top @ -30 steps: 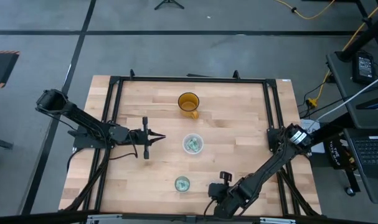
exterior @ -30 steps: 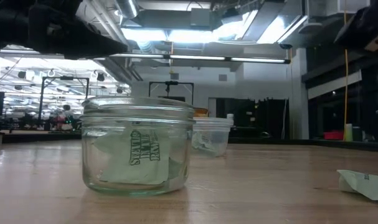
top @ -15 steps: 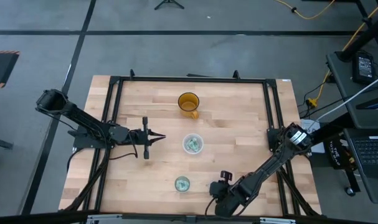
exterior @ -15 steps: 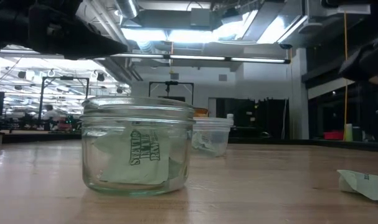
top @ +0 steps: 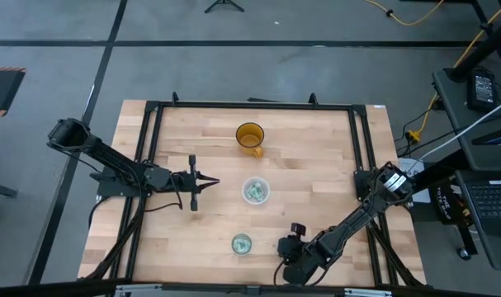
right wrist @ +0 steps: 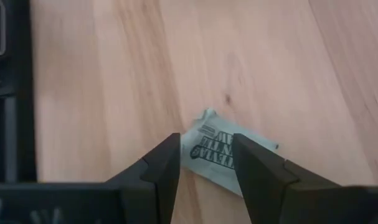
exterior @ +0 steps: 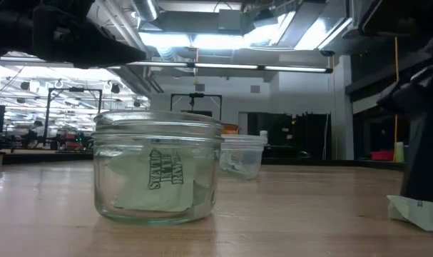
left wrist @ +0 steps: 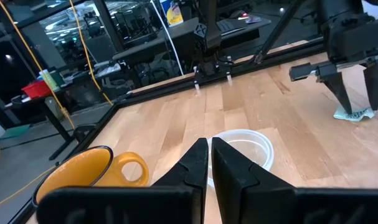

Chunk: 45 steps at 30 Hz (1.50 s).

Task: Pick and place Stevia / Truvia into bins
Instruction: Put the stevia packet into the transparent glass container

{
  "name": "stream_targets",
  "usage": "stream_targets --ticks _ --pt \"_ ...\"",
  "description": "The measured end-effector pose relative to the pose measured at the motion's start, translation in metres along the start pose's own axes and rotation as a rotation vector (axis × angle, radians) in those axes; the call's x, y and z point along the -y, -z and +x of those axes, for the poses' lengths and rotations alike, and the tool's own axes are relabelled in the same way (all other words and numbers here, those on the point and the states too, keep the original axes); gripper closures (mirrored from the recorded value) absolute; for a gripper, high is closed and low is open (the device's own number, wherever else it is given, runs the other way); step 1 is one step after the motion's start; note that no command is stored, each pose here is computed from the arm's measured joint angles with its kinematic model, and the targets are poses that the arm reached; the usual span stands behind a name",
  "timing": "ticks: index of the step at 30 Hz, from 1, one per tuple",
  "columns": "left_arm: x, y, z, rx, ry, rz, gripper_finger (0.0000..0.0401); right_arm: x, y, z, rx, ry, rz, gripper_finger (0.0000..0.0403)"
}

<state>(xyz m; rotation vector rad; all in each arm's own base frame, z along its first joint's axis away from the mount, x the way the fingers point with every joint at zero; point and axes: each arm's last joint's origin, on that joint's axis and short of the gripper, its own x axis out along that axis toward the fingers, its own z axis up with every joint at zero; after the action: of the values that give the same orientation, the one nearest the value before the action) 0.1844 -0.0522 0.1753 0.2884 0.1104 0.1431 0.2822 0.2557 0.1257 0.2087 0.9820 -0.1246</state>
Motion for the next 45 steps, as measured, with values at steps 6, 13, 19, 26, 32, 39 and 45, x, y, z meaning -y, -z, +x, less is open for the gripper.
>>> stream_targets --ticks 6,13,19,26,32,39,45 --pt "0.000 0.000 0.000 -0.001 0.000 0.001 0.0384 0.004 0.007 0.008 0.022 -0.001 0.004 0.0254" --pt "0.000 0.000 0.000 -0.002 0.001 0.002 0.0384 0.006 0.012 0.014 0.013 0.025 -0.016 0.0291" --pt "0.000 0.000 0.000 -0.003 0.001 0.002 0.0384 0.007 0.012 0.015 0.005 0.024 -0.037 0.0370" --pt "0.000 0.000 0.000 -0.003 0.001 0.003 0.0384 0.008 0.012 0.016 -0.010 0.015 0.001 0.0400" --pt "0.000 0.000 0.000 -0.003 0.001 0.003 0.0384 0.007 0.008 0.010 -0.007 -0.009 0.005 0.0401" --pt "0.000 0.000 0.000 -0.004 0.001 0.003 0.0384 0.011 -0.008 -0.016 0.006 -0.062 -0.011 0.0403" --pt "0.000 0.000 0.000 -0.004 0.001 0.002 0.0384 0.018 -0.024 -0.030 0.056 -0.054 -0.059 0.0403"
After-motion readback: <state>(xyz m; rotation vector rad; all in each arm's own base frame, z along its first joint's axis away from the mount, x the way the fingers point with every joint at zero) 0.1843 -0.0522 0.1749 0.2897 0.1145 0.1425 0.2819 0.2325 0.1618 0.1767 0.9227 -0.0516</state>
